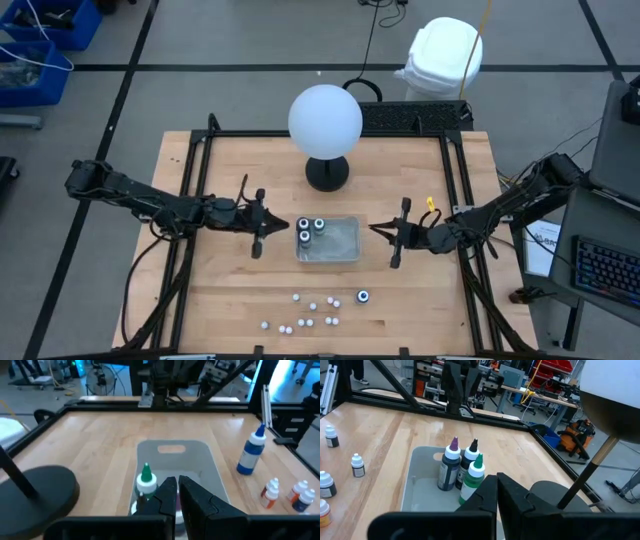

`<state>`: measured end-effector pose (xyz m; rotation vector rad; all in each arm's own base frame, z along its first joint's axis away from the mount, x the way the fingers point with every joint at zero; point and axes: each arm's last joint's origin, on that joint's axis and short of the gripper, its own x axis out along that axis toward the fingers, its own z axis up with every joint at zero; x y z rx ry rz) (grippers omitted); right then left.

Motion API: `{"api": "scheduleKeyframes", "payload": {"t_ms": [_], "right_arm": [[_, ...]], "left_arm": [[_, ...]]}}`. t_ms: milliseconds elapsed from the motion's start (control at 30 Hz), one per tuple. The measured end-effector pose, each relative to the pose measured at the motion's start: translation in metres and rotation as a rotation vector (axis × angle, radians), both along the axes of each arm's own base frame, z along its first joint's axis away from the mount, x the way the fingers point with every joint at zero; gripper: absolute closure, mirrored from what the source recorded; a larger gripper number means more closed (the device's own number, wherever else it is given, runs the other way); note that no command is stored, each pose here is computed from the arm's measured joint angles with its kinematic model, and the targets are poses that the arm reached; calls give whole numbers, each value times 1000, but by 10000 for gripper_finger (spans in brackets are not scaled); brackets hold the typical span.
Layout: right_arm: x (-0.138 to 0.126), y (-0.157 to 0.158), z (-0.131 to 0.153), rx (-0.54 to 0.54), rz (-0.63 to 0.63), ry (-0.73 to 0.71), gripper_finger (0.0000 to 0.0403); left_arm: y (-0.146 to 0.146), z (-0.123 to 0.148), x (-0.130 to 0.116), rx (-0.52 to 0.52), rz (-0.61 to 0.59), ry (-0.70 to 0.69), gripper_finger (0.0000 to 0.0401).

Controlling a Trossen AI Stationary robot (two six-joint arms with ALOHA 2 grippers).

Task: Pick & Place food coloring
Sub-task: Put the large blue food coloring bottle into the gray bin

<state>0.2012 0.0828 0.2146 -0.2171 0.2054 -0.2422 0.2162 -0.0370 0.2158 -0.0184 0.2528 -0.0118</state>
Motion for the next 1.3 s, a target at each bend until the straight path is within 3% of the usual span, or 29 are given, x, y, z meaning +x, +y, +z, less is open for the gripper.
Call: {"api": "scheduleKeyframes", "payload": {"t_ms": [300,600,800,900,1067,1300], "right_arm": [[-3,2,2,0,40,-1,403],[-29,-12,27,-57,57,-36,403],[-47,-25,45,-15,242,-112,403],[-50,-30,41,32,229,-157,403],[-55,-36,18,13,217,-156,403],[-77,-44,-4,122,351,-211,403]], "left_arm": [[-23,35,17,57,-83,-14,375],[-49,45,40,92,-162,26,375],[-65,48,61,36,-171,21,375],[-76,46,77,33,-180,45,375],[-100,45,103,52,-213,103,375],[-131,49,129,62,-255,164,375]]}}
